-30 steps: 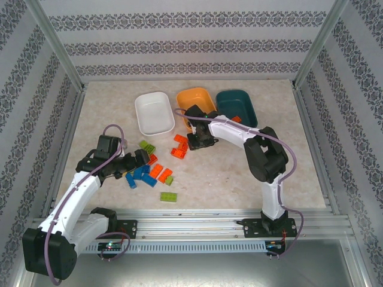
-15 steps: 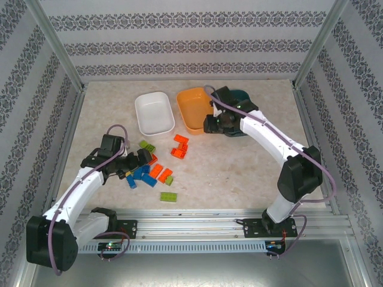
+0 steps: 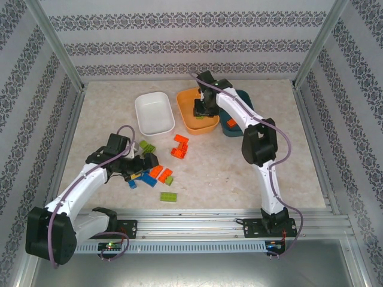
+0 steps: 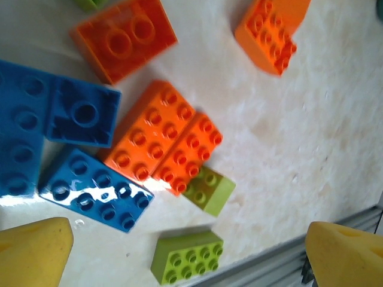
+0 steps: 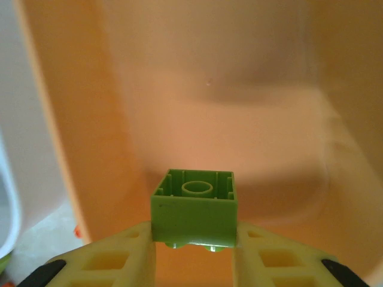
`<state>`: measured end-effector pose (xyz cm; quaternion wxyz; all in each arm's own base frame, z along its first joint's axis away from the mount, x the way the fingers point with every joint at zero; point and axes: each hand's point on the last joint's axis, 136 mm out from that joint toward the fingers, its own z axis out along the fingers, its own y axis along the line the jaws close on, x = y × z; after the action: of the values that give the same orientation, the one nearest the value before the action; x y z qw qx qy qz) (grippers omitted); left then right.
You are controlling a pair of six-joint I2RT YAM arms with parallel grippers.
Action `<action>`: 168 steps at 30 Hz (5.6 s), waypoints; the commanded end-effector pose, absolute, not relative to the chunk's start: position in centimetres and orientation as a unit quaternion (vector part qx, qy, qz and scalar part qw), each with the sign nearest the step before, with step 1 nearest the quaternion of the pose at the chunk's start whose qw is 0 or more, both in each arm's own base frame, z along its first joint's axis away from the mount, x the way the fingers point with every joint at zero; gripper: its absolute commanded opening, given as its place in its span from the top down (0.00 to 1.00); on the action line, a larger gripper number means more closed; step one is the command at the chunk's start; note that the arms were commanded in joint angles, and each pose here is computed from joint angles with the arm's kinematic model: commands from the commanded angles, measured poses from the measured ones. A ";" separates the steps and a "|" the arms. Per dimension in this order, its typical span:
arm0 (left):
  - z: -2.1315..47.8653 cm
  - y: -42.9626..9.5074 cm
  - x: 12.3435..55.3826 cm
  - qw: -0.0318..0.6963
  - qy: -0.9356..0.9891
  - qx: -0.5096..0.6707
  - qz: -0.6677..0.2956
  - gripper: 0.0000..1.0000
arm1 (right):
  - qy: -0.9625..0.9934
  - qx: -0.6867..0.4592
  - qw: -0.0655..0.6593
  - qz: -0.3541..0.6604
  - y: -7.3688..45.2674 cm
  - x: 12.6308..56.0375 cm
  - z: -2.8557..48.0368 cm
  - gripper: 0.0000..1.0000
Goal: Sort the legos into containers by color
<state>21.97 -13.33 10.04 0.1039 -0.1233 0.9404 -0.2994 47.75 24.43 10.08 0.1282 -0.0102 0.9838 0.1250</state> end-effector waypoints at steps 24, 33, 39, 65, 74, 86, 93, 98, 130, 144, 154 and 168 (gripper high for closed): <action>7.1 -20.5 21.3 0.016 0.976 0.166 -0.143 0.28 | 0.974 0.024 0.167 0.151 21.1 39.7 17.3 0.48; 4.9 -20.5 20.8 -0.008 0.977 0.198 -0.085 0.40 | 0.975 0.069 0.127 0.168 19.1 30.6 13.2 0.49; 4.3 -20.4 21.0 -0.011 0.976 0.206 -0.070 0.47 | 0.973 0.094 0.119 0.177 18.9 29.3 12.0 0.50; 4.7 -21.1 21.1 -0.015 0.977 0.202 -0.074 0.78 | 0.972 0.099 0.140 0.161 17.4 28.1 15.0 0.52; 11.1 -24.0 24.8 0.036 0.975 0.174 -0.134 0.79 | 0.973 0.119 0.108 0.163 13.2 27.3 14.0 0.52; 17.3 -28.5 39.4 0.109 0.960 0.013 -0.258 0.79 | 0.972 0.095 0.083 0.200 13.5 25.7 11.3 0.27; 14.6 -28.6 47.9 0.136 0.943 -0.128 -0.274 0.80 | 0.968 0.072 0.076 0.226 14.5 25.6 10.9 0.22; 12.6 -29.2 51.5 0.141 0.947 -0.145 -0.249 0.79 | 0.966 0.073 0.061 0.240 14.8 24.5 9.8 0.19; 18.3 -28.6 50.6 0.157 0.945 -0.054 -0.282 0.47 | 0.962 0.120 0.152 0.192 16.5 17.2 14.0 0.05; 17.5 -16.0 30.5 0.146 0.966 -0.134 -0.164 0.28 | 0.954 -0.141 0.027 0.263 28.9 19.0 9.7 0.15; 16.0 -8.3 21.6 0.183 0.929 -0.270 -0.174 0.16 | 0.861 -0.446 0.020 0.242 34.4 13.0 8.2 0.07; 15.0 -6.7 17.9 0.175 0.890 -0.365 -0.211 0.02 | 0.820 -0.549 0.053 0.154 36.4 13.3 5.5 0.08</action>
<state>18.90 -6.94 15.59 0.1990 -0.3356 0.8956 -0.2135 12.33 35.93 5.39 0.0320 -0.5295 0.8292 0.1760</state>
